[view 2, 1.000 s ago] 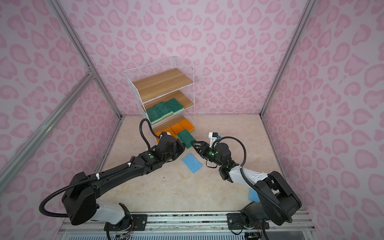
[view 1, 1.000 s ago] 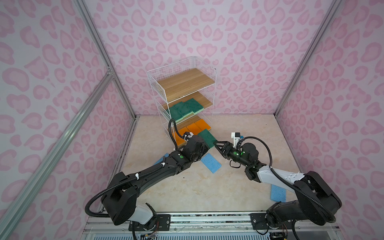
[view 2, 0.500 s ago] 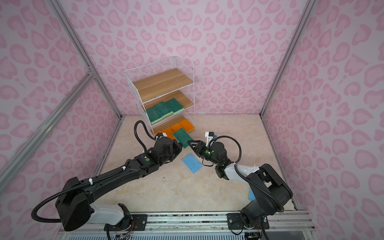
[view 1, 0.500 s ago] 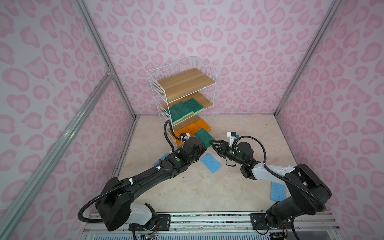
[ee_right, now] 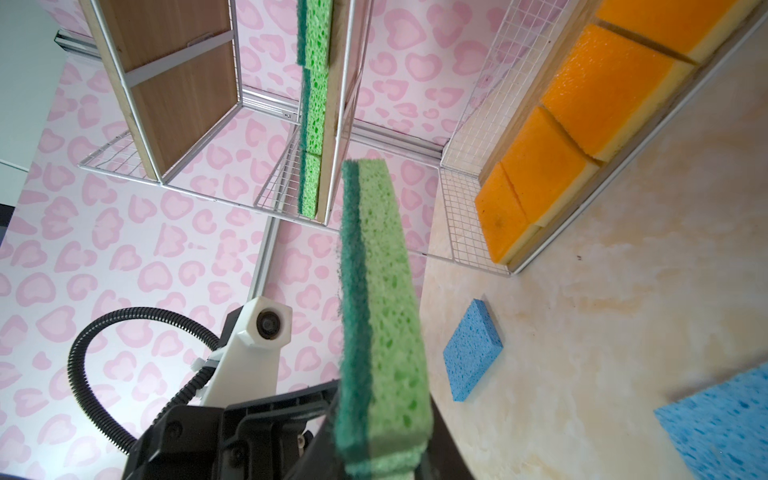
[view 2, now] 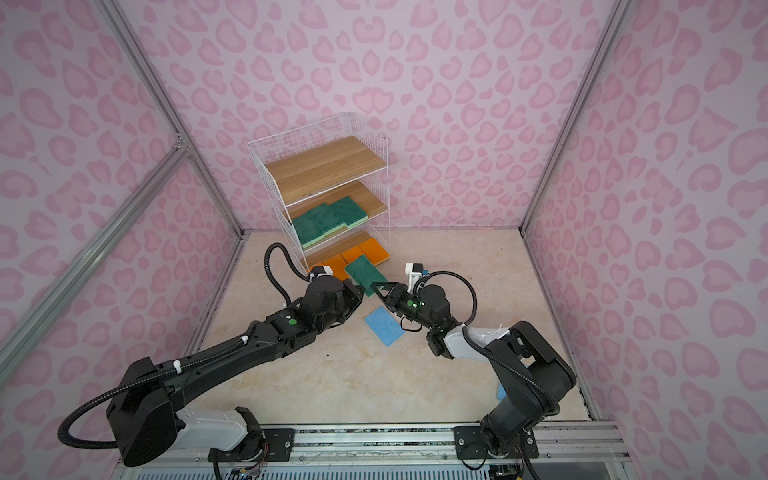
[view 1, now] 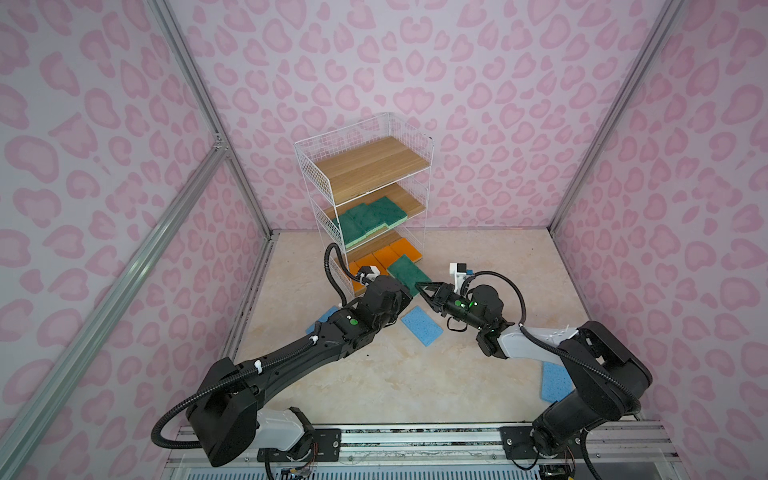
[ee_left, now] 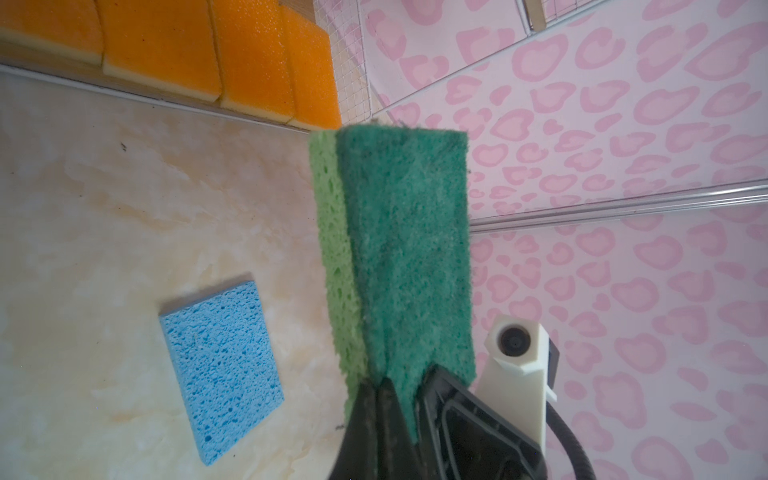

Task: Place and organize the cleaning sponges onto the shelf
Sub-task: 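Carry the green sponge to the middle shelf with right gripper while left gripper withdraws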

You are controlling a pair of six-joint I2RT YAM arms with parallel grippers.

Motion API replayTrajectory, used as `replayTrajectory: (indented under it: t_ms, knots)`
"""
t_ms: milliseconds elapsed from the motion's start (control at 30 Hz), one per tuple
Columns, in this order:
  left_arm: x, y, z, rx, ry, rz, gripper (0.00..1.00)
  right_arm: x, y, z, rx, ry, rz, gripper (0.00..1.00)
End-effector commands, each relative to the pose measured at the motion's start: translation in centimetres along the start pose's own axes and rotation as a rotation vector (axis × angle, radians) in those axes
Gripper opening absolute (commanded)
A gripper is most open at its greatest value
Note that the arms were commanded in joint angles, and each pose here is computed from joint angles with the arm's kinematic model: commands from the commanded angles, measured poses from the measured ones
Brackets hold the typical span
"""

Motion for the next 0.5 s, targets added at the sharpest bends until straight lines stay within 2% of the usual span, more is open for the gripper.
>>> replayTrajectory:
  t_ms: [0,67,133,200,267,467]
  knots:
    - [0.8,-0.6,-0.4,-0.052,-0.014,0.026,0.43,0.2,0.4,-0.1,0.021,-0.008,-0.014,0.19]
    - [1.4,-0.4,-0.1,-0.109,-0.01,0.021,0.58,0.3,0.6,-0.1,0.026,-0.005,-0.008,0.19]
    - [2.3,0.6,0.2,-0.147,-0.024,0.012,0.68,0.6,0.6,0.0,0.037,0.001,0.008,0.18]
    - [3.5,2.0,0.2,-0.181,-0.049,-0.002,0.93,1.0,0.4,-0.2,0.05,-0.003,0.029,0.18]
    - [4.5,3.2,0.1,-0.216,-0.07,-0.02,0.98,1.5,0.3,-0.4,0.063,-0.008,0.052,0.18]
    - [7.5,6.5,-0.4,-0.325,-0.117,-0.109,0.98,2.5,1.2,-2.1,0.13,-0.02,0.11,0.18]
Point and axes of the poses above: each gripper's point midway between its finger pads, its own x axis back along the fingers, its own y axis along the line the jaws close on, z = x × y, the point moved 5 cm from there along x, back along the fingers, and after that the axes turned 9 degrees about -x, right-handed, at the moved point
